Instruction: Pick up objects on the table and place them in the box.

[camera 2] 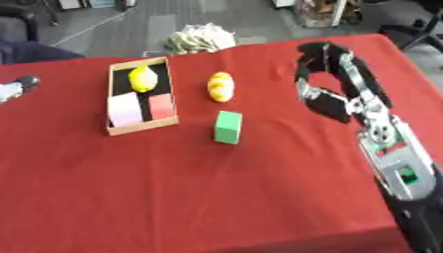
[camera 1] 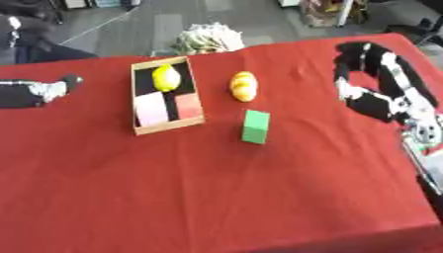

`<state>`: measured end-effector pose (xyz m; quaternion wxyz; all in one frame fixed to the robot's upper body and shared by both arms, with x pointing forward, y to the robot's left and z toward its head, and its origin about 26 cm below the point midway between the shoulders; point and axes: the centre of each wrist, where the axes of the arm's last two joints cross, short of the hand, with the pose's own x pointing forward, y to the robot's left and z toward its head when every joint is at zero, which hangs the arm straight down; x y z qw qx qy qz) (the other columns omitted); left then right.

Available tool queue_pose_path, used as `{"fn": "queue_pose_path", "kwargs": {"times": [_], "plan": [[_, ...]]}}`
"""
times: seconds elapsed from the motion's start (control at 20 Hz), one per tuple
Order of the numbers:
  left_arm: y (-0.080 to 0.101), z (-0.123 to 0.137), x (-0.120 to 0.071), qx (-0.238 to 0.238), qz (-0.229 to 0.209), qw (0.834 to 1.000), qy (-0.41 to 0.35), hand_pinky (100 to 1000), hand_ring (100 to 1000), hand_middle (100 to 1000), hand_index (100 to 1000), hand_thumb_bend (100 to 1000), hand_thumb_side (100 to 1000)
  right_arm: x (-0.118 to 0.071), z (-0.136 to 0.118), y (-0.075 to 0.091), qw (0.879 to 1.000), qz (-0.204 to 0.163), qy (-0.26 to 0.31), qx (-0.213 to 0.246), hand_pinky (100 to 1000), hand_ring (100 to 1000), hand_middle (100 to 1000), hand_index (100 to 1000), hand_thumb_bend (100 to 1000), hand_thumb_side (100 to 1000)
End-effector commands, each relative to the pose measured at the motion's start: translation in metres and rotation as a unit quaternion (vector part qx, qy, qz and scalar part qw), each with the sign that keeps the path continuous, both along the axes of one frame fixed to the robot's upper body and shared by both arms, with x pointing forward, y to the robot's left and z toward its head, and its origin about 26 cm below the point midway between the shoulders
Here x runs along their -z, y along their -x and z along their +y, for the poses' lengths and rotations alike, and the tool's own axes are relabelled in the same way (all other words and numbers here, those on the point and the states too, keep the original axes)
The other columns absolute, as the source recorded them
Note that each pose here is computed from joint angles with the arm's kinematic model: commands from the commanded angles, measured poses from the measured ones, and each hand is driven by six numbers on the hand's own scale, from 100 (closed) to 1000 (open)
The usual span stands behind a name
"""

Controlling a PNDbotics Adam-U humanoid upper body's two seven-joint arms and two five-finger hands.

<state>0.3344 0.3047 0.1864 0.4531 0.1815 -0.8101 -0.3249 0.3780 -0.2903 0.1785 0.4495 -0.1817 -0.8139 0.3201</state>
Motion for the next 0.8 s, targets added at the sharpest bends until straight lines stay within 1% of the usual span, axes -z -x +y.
{"fn": "queue_pose_path", "kwargs": {"times": [0.05,0.2,0.25,0.35,0.5,0.55,0.6,0.65,0.7,0.8], "plan": [[0.015,-0.010,0.001,0.015,-0.006,0.999,0.050,745,616,608,769,577,229,-0.017,-0.017,-0.021,0.997,0.017,0.072,0.015,743,678,680,827,100,100],[0.024,-0.015,0.023,0.011,0.022,0.996,0.088,740,613,603,766,576,237,-0.018,-0.020,-0.044,0.991,0.052,0.122,0.009,758,729,730,863,100,108],[0.026,-0.016,0.028,0.010,0.027,0.995,0.097,740,613,603,766,576,237,-0.016,-0.020,-0.051,0.989,0.064,0.137,0.005,758,729,730,863,100,108],[0.028,-0.017,0.032,0.009,0.031,0.994,0.103,740,613,603,766,576,237,-0.013,-0.023,-0.057,0.985,0.073,0.154,0.000,758,729,730,863,100,108],[0.029,-0.018,0.033,0.008,0.032,0.994,0.105,740,613,603,766,576,237,-0.010,-0.026,-0.061,0.984,0.074,0.161,-0.002,758,729,730,863,100,108],[0.029,-0.017,0.037,0.005,0.041,0.993,0.110,738,610,600,766,590,233,-0.005,-0.024,-0.061,0.983,0.081,0.165,-0.006,805,837,827,929,378,219],[0.030,-0.017,0.047,0.000,0.060,0.991,0.120,738,610,600,766,580,261,0.003,-0.020,-0.063,0.980,0.094,0.175,-0.013,805,837,827,929,348,230],[0.032,-0.018,0.058,-0.005,0.077,0.989,0.130,737,609,599,766,580,265,0.011,-0.014,-0.065,0.976,0.110,0.187,-0.021,809,844,833,931,365,249],[0.035,-0.019,0.068,-0.009,0.089,0.986,0.138,737,609,599,766,580,265,0.019,-0.006,-0.068,0.971,0.126,0.200,-0.031,809,844,833,931,365,249],[0.041,-0.021,0.081,-0.014,0.104,0.984,0.146,737,609,598,765,580,268,0.034,0.013,-0.074,0.959,0.158,0.229,-0.051,811,846,833,929,386,274]]}}
